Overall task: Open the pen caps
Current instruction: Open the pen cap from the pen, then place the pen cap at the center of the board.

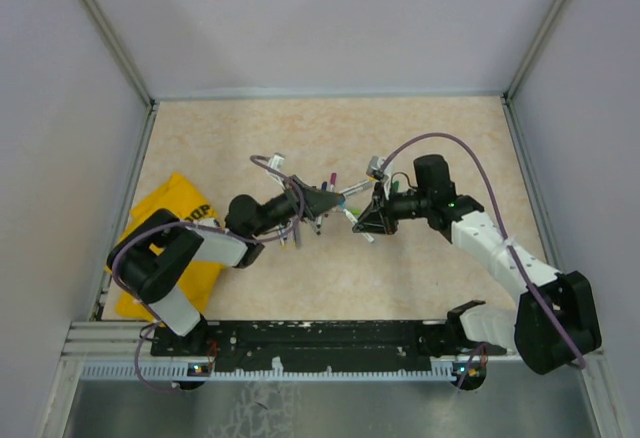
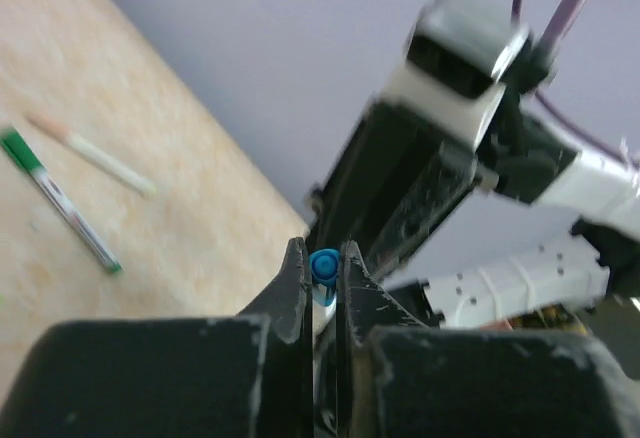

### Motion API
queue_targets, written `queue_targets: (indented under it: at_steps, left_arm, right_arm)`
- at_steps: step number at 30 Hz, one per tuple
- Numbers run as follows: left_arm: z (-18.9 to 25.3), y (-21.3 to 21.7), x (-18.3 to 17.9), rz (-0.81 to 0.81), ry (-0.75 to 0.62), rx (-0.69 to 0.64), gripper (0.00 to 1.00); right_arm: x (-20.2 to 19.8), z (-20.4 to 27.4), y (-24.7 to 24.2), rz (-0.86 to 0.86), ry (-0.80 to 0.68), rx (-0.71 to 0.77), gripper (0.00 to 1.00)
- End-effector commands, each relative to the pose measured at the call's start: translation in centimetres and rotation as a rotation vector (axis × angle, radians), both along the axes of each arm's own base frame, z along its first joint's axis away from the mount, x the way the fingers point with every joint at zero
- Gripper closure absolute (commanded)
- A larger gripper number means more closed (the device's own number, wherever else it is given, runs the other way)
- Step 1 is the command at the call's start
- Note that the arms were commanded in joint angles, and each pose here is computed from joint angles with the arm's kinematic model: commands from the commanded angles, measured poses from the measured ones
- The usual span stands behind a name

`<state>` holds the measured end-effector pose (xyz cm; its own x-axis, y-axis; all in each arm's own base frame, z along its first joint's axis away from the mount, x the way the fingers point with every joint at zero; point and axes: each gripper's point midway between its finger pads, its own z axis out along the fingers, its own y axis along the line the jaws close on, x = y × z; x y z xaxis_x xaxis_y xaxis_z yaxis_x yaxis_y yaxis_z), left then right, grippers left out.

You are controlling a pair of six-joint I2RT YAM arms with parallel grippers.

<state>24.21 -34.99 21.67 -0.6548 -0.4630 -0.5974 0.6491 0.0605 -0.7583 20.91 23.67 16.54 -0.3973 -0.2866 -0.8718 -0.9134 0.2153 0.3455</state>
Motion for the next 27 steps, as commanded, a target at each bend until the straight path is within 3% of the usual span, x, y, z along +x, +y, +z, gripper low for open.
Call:
queue_targets:
  at_steps: [1,7,12,16,20,27]
  left_arm:
    - [6.1,5.0,7.7,0.229,-0.082,-0.142,1.0]
    - [8.4,6.7,10.8,0.3,-0.097,-0.141,1.0]
    - [6.5,4.9,11.3,0.25,-0.011,-0.065,1.0]
    - [3.1,0.9,11.7,0.184,0.081,0.035,1.0]
    - [0.3,-5.5,11.8,0.075,0.158,0.141,1.0]
    - [-6.0,-14.5,14.5,0.128,0.333,0.435,1.0]
  right_arm:
    - [-1.2,0.6,0.3,0.05,0.038,0.014,1.0]
    - [-0.1,0.1,-0.1,-0.006,0.033,-0.029,1.0]
    - [6.2,0.0,-5.9,-0.348,-0.074,-0.187,1.0]
    - [9.3,-0.5,-13.9,-0.578,-0.133,-0.353,1.0]
    - [10.4,-2.8,-20.3,-0.741,-0.082,-0.506,1.0]
    - [10.9,-5.9,-24.9,-0.869,0.025,-0.638,1.0]
